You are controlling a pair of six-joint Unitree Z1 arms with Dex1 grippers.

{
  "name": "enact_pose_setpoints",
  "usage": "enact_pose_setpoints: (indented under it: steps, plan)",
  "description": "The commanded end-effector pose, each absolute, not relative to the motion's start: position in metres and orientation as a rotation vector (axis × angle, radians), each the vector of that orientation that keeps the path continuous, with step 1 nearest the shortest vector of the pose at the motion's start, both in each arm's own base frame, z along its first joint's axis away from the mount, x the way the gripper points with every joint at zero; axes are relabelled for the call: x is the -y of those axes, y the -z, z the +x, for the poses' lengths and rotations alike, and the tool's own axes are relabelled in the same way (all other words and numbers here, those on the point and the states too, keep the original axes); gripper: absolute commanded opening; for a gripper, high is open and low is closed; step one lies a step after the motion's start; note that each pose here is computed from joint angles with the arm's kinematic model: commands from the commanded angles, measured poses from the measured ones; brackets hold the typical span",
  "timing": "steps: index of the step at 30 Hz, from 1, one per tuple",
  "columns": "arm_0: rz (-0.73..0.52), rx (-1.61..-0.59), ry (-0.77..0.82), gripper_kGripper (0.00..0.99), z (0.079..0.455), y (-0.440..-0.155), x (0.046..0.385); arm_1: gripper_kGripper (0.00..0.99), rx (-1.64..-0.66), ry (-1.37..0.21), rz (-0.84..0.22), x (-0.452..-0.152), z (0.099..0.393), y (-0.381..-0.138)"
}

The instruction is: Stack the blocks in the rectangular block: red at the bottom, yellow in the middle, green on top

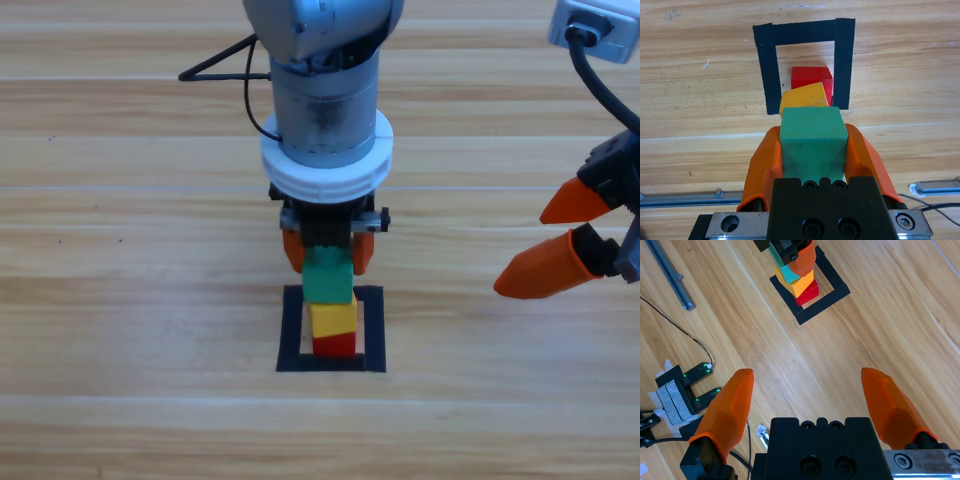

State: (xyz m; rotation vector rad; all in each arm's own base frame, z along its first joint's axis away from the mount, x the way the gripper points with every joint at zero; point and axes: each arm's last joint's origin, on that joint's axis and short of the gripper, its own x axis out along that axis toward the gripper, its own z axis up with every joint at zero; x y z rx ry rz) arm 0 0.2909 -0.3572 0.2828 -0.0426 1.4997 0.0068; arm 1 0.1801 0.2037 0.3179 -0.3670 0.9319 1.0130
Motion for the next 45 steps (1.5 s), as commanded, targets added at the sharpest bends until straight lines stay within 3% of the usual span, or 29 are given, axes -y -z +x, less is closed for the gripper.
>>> enact_pose_setpoints:
  steps: [1, 4, 5, 19, 23, 27, 31, 37, 41, 45]
  plan:
    - [0.004, -1.518, -0.021, 0.184, 0.282, -0.264, 0.373, 0.948, -0.980, -1.022, -0.409, -0.216, 0.184, -0.298]
    - [-0.001, -1.513, -0.016, 0.897, 0.279, -0.267, 0.375, 0.948, -0.980, -1.022, -0.409, -0.216, 0.184, -0.298]
    - [-0.001, -1.514, -0.014, 0.973, 0.278, -0.266, 0.377, 0.950, -0.980, -1.022, -0.409, -0.216, 0.184, -0.298]
    - [-0.005, -1.502, -0.023, 0.979, 0.275, -0.271, 0.375, 0.948, -0.980, -1.022, -0.409, -0.216, 0.184, -0.298]
    - [-0.033, -1.446, 0.001, 0.979, 0.263, -0.308, 0.356, 0.950, -0.979, -1.023, -0.411, -0.216, 0.184, -0.298]
    - [-0.064, -1.346, 0.025, 0.979, 0.223, -0.362, 0.317, 0.950, -0.979, -1.024, -0.410, -0.216, 0.184, -0.298]
    - [-0.012, -1.212, 0.164, 0.986, 0.183, -0.386, 0.322, 0.950, -0.981, -1.024, -0.410, -0.216, 0.184, -0.298]
    - [0.052, -1.081, 0.379, 0.990, 0.134, -0.351, 0.316, 0.950, -0.979, -1.023, -0.411, -0.216, 0.184, -0.298]
    - [0.080, -1.099, 0.383, 0.990, 0.124, -0.312, 0.303, 0.950, -0.978, -1.017, -0.414, -0.216, 0.184, -0.298]
    - [0.079, -1.090, 0.382, 0.990, 0.121, -0.312, 0.294, 0.950, -0.981, -1.017, -0.415, -0.217, 0.185, -0.297]
